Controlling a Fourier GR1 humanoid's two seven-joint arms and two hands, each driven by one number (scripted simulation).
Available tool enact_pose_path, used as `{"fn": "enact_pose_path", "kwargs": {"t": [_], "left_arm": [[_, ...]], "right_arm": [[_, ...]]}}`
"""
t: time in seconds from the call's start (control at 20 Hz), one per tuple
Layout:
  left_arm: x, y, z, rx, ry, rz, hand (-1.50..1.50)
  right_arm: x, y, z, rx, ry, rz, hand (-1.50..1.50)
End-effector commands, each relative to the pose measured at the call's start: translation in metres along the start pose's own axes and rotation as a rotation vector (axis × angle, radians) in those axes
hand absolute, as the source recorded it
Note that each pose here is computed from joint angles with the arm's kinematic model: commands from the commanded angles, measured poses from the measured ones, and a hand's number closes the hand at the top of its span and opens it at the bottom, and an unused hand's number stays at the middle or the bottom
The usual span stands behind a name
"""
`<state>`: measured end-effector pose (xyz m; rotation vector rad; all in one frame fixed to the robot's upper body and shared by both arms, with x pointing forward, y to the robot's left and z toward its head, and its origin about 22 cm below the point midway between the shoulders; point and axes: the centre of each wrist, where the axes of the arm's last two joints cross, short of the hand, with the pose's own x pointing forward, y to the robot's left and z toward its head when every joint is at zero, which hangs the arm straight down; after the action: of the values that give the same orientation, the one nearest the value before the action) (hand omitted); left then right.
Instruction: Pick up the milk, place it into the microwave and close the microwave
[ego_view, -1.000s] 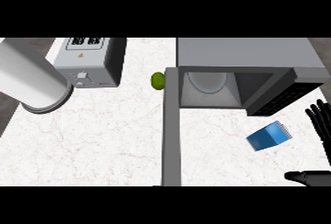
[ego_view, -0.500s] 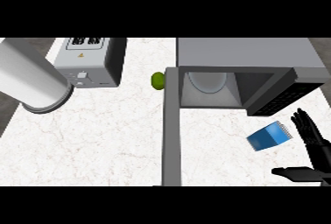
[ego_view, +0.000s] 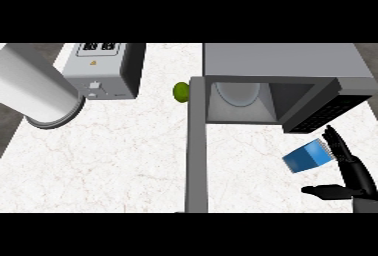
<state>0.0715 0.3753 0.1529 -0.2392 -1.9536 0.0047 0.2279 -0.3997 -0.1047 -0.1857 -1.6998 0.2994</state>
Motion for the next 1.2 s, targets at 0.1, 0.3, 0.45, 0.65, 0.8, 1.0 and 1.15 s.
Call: {"fn": "enact_pose_path", "kwargs": {"t": [0.1, 0.3, 0.45, 0.65, 0.8, 1.0, 1.15], "left_arm": [[0.002, -0.007, -0.008, -0.019, -0.012, 0.010, -1.50], [-0.006, -0.011, 0.015, -0.008, 0.001, 0.016, -1.50], [-0.003, -0.004, 0.006, -0.028, -0.003, 0.017, -1.50], [0.000, 0.006, 0.012, -0.037, 0.004, 0.027, -1.50], [0.005, -0.003, 0.006, -0.033, 0.016, 0.013, -1.50], [0.006, 0.001, 0.007, -0.049, 0.017, 0.027, -1.50], [0.001, 0.003, 0.008, -0.011, 0.000, 0.034, -1.50]], "right_arm": [[-0.016, 0.005, -0.005, 0.006, -0.033, -0.043, -1.50], [-0.018, 0.007, -0.005, 0.001, -0.020, -0.118, -1.50], [-0.022, 0.028, -0.010, 0.023, -0.027, -0.128, -1.50], [-0.025, 0.018, 0.005, 0.016, -0.039, -0.202, 1.50], [-0.021, 0.038, -0.016, 0.085, -0.043, -0.173, 1.50], [-0.019, 0.029, -0.018, 0.070, -0.094, -0.160, 1.50], [-0.020, 0.033, -0.015, 0.082, -0.124, -0.219, 1.50]]}}
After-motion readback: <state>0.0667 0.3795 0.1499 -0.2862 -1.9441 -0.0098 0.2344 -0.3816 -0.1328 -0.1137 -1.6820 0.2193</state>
